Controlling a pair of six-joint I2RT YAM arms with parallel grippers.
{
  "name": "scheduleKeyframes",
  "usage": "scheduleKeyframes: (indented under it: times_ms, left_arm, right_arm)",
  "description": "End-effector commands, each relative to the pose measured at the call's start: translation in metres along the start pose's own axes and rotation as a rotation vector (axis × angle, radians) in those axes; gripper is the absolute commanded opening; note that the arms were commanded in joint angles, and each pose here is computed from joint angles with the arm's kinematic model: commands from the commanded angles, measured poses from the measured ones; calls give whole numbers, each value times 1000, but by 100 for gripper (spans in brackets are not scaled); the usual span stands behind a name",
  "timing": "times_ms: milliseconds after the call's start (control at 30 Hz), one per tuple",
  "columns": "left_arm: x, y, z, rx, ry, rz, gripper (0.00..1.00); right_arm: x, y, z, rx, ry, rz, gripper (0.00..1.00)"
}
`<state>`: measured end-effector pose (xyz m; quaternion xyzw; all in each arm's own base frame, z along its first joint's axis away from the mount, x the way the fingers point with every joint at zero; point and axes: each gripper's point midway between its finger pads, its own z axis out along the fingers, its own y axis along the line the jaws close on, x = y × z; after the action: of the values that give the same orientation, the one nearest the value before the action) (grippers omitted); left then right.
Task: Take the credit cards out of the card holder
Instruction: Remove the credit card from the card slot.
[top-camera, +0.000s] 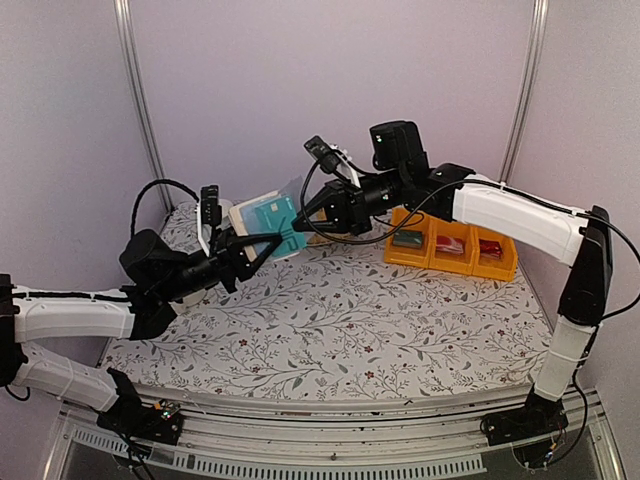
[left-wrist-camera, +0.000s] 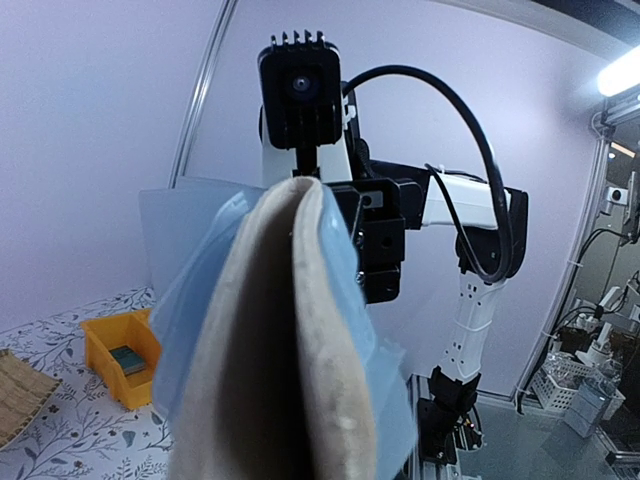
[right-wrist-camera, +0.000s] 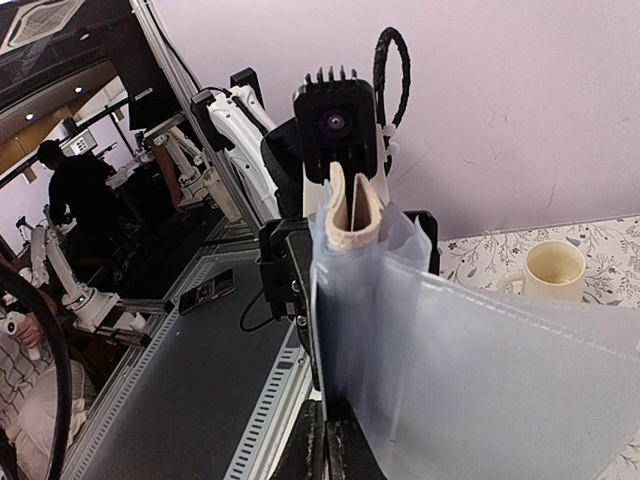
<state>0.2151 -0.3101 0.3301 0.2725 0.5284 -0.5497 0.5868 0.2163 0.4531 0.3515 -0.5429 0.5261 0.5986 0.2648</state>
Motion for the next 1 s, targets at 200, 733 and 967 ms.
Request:
scheduleKeyframes:
  times_ms: [200,733,967]
  left_arm:
    - [-3,-3,1,17,-14,0,22]
    - [0,-1,5,12,-5,-9,0]
    - [1,-1,3,7,-4,-8,0]
  right_arm:
    - [-21,10,-29,53,-27,-61,2]
    - [-14,12,-26,32,-2,-35,11]
    - [-20,19,-32,40,-17,-64,8]
